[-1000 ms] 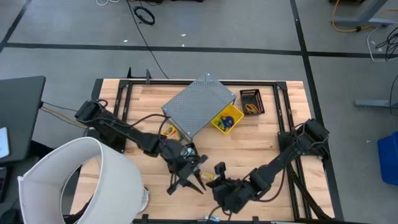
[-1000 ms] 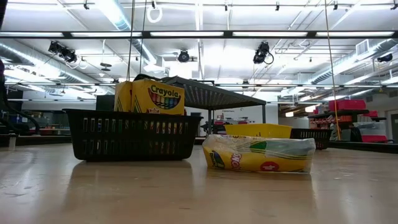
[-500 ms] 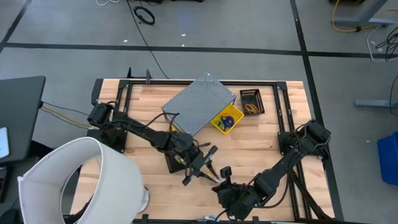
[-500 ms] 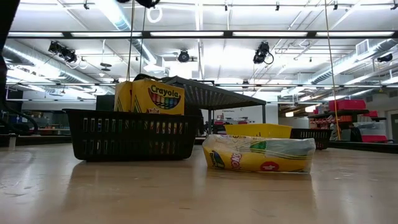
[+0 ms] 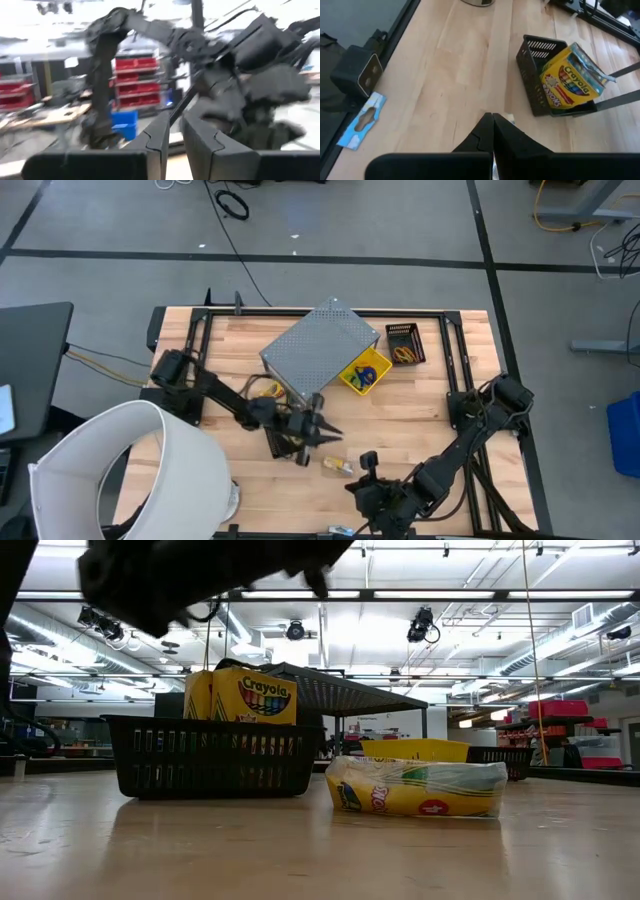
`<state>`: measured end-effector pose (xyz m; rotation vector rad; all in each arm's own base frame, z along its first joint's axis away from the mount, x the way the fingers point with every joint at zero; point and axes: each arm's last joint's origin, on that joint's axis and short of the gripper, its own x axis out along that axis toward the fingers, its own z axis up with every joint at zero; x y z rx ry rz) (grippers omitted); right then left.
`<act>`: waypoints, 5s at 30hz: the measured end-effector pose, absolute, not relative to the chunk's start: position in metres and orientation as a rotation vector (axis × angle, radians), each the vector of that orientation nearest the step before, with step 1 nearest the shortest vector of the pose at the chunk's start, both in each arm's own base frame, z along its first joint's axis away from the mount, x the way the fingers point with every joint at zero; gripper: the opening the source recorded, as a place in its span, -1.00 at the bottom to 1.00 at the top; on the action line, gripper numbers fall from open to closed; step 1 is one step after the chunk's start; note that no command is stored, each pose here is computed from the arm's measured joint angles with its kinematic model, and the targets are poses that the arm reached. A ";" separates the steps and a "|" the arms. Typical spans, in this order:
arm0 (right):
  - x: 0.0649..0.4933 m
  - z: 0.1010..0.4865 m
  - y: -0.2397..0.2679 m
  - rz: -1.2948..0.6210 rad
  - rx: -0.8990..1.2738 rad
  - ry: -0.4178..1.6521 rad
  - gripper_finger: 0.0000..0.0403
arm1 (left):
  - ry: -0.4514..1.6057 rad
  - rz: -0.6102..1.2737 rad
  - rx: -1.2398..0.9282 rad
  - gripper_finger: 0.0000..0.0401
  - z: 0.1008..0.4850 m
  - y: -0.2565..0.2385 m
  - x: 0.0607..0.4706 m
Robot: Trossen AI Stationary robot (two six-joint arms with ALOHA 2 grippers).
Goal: Pick & Place Office Desk Supplies
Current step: Put the crayon box into the bottom black bin
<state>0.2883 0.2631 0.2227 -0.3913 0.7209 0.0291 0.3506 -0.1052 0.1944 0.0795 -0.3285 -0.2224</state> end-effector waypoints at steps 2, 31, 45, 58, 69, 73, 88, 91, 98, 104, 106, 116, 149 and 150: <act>0.288 0.222 0.263 0.028 -0.394 0.724 -0.99 | -0.296 -0.191 0.085 -0.73 0.191 -0.096 0.336; 0.298 0.219 0.248 0.050 -0.367 0.800 -0.99 | 0.130 0.144 0.024 -0.74 0.163 -0.039 0.221; 0.297 0.219 0.249 0.077 -0.358 0.817 -0.99 | 0.257 0.239 -0.029 -0.74 0.168 -0.033 0.203; 0.296 0.218 0.249 0.092 -0.356 0.838 -0.99 | 0.481 0.346 -0.172 -0.74 0.156 -0.025 0.180; 0.299 0.216 0.244 0.121 -0.328 0.874 -0.87 | 0.724 0.482 -0.349 -0.69 0.136 0.000 0.166; 0.303 0.215 0.238 0.126 -0.287 0.909 -0.72 | 0.767 0.401 -0.421 -0.56 0.135 0.009 0.167; 0.303 0.214 0.236 0.150 -0.289 0.938 -0.47 | 0.760 0.411 -0.513 0.02 0.136 0.037 0.164; 0.303 0.214 0.236 0.150 -0.290 0.939 -0.47 | 0.757 0.420 -0.511 0.03 0.137 0.040 0.163; 0.303 0.214 0.236 0.154 -0.289 0.941 -0.47 | 0.737 0.349 -0.433 0.04 0.158 0.044 0.175; 0.303 0.214 0.236 0.160 -0.286 0.944 -0.47 | 0.841 0.373 -0.311 0.03 0.172 0.048 0.181; 0.303 0.214 0.236 0.163 -0.286 0.946 -0.47 | 0.899 0.386 -0.296 0.03 0.170 0.050 0.182; 0.303 0.214 0.236 0.163 -0.287 0.945 -0.47 | 1.052 0.442 -0.280 0.03 0.144 0.064 0.192; 0.303 0.214 0.236 0.161 -0.287 0.946 -0.47 | 1.042 0.301 -0.339 -0.98 0.150 0.048 0.196; 0.303 0.214 0.236 0.161 -0.287 0.946 -0.47 | 1.031 0.299 -0.331 -0.98 0.154 0.045 0.198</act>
